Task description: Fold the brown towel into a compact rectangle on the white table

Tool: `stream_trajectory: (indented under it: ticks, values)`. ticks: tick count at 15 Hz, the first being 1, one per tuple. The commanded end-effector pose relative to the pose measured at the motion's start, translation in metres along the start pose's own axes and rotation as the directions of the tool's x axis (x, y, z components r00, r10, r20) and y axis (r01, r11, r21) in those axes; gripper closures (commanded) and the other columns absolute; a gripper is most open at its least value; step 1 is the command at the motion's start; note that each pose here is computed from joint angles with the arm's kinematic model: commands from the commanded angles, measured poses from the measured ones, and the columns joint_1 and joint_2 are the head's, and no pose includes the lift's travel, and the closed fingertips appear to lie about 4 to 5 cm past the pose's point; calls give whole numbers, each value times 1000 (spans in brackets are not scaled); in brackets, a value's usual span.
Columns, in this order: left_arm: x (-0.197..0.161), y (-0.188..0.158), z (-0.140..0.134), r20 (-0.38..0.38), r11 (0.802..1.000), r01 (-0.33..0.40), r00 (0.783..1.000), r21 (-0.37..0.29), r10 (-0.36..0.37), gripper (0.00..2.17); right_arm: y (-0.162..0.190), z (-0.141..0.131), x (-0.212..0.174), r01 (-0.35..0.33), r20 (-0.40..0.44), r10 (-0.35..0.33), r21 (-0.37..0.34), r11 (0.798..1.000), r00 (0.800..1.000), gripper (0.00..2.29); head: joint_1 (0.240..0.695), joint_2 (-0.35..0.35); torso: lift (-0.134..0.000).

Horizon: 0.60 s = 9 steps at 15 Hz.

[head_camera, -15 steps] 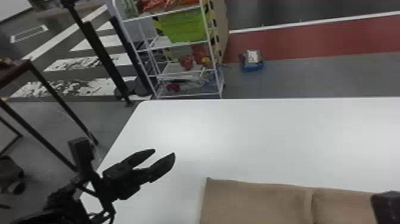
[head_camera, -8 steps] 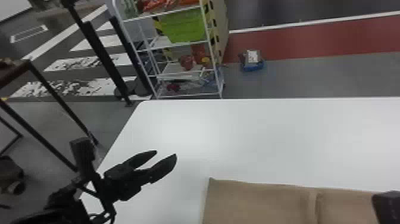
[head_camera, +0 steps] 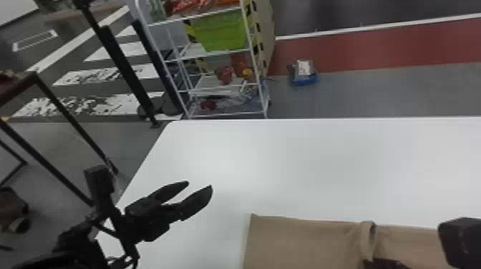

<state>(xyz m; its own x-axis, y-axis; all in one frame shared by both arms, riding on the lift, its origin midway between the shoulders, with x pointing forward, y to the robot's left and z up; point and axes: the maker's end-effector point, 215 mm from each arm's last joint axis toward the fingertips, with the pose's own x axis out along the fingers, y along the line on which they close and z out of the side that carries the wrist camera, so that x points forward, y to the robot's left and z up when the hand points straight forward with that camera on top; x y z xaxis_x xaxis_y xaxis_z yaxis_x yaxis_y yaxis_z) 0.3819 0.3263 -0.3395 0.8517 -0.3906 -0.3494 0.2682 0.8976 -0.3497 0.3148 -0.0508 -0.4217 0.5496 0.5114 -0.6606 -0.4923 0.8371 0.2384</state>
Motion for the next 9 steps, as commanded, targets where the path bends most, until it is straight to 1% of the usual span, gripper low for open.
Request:
stream_trajectory:
  ticks: [1,5,9]
  values:
    - [-1,0,-1,-1,1000,-1,1000,-5,1,100,5,7,-10,-2,20,2,-14,1000,1000,1099,695,350,-124]
    - [-3,1,-1,0,1000,-5,1000,-6,5,100,-8,10,-39,35,38,-34,-28,999,999,1099,695,350,-124]
    - [-5,-1,0,-3,1000,-5,1000,-1,5,100,-36,18,-68,91,72,-90,-21,996,993,1099,695,350,-124]
